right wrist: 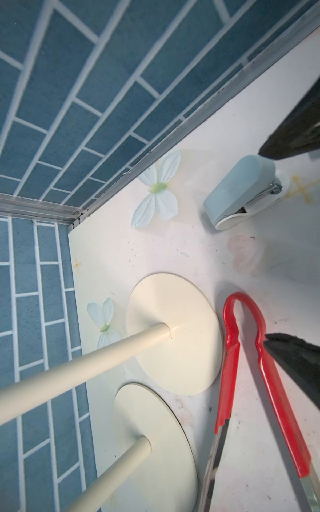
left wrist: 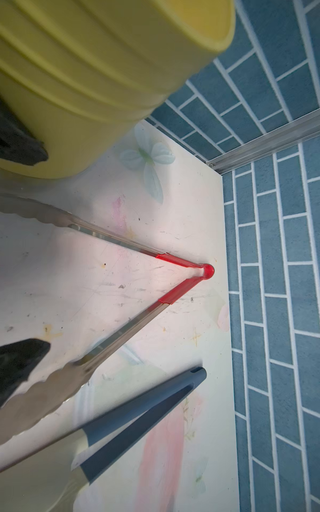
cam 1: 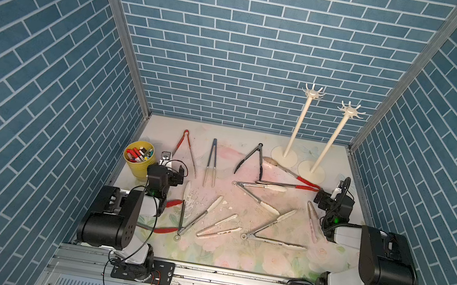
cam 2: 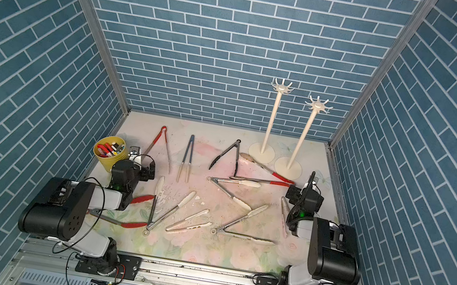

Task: Hang food tongs on kitchen utensil racks
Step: Pick up the rack from the center of the board.

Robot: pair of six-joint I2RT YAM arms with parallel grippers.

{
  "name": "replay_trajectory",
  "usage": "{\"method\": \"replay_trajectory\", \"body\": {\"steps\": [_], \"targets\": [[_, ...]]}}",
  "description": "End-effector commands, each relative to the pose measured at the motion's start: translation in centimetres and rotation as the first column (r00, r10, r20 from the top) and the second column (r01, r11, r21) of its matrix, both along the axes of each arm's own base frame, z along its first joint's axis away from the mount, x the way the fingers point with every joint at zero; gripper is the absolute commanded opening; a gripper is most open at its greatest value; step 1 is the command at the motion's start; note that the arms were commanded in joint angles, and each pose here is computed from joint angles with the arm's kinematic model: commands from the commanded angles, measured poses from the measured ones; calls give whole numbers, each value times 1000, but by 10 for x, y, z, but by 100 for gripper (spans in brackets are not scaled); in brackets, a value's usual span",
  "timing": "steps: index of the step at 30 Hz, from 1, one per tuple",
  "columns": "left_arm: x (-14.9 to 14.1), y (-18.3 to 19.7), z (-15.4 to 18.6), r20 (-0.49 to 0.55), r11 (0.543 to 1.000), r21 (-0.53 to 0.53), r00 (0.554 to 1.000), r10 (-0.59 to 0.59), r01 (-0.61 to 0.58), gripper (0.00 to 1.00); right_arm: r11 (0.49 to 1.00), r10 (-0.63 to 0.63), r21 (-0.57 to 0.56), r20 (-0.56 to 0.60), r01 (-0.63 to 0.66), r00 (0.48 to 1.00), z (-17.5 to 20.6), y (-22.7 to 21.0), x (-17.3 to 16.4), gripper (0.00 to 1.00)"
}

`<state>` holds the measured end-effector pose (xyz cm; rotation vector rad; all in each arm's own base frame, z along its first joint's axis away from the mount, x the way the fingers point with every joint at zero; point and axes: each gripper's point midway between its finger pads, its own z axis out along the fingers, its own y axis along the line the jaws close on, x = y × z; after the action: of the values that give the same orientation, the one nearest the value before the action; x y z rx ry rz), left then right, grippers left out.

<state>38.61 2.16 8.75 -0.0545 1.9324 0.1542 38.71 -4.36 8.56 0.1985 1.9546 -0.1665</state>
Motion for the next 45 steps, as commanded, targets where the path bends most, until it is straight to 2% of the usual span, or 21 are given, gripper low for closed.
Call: {"method": "replay_trajectory", "body": {"steps": [1, 23, 26, 29, 32, 36, 40, 43, 45], "targets": [[5, -1, 8, 18, 1000, 2, 1000, -1, 1, 99, 1000, 1, -10, 11, -1, 1000, 3, 0, 2, 99], [5, -3, 9, 17, 1000, 4, 1000, -13, 13, 99, 1000, 3, -10, 11, -3, 1000, 3, 1, 2, 99], [1, -3, 22, 34, 1000, 8, 999, -14, 14, 99, 1000, 24, -10, 14, -24, 1000, 7, 4, 3, 99], [-10, -3, 43, 83, 1000, 25, 996, -5, 3, 99, 999, 35, -41, 1, -35, 999, 28, 9, 0, 99], [-22, -9, 64, 146, 998, 63, 989, -14, 5, 99, 999, 25, -30, 44, -23, 999, 54, 9, -9, 99], [-41, -23, 107, 384, 998, 25, 921, -71, 66, 99, 996, 78, 32, 98, -82, 992, 80, 22, -18, 99], [-37, -44, 114, 414, 983, 12, 894, -173, 185, 99, 990, 115, 64, 171, -128, 978, 106, 31, -28, 98], [-45, -53, 125, 508, 972, 11, 836, -207, 234, 99, 983, 150, 65, 223, -169, 963, 125, 38, -31, 98], [-44, -55, 125, 509, 969, 5, 834, -215, 247, 99, 980, 155, 80, 268, -182, 951, 137, 41, -32, 98]]}}
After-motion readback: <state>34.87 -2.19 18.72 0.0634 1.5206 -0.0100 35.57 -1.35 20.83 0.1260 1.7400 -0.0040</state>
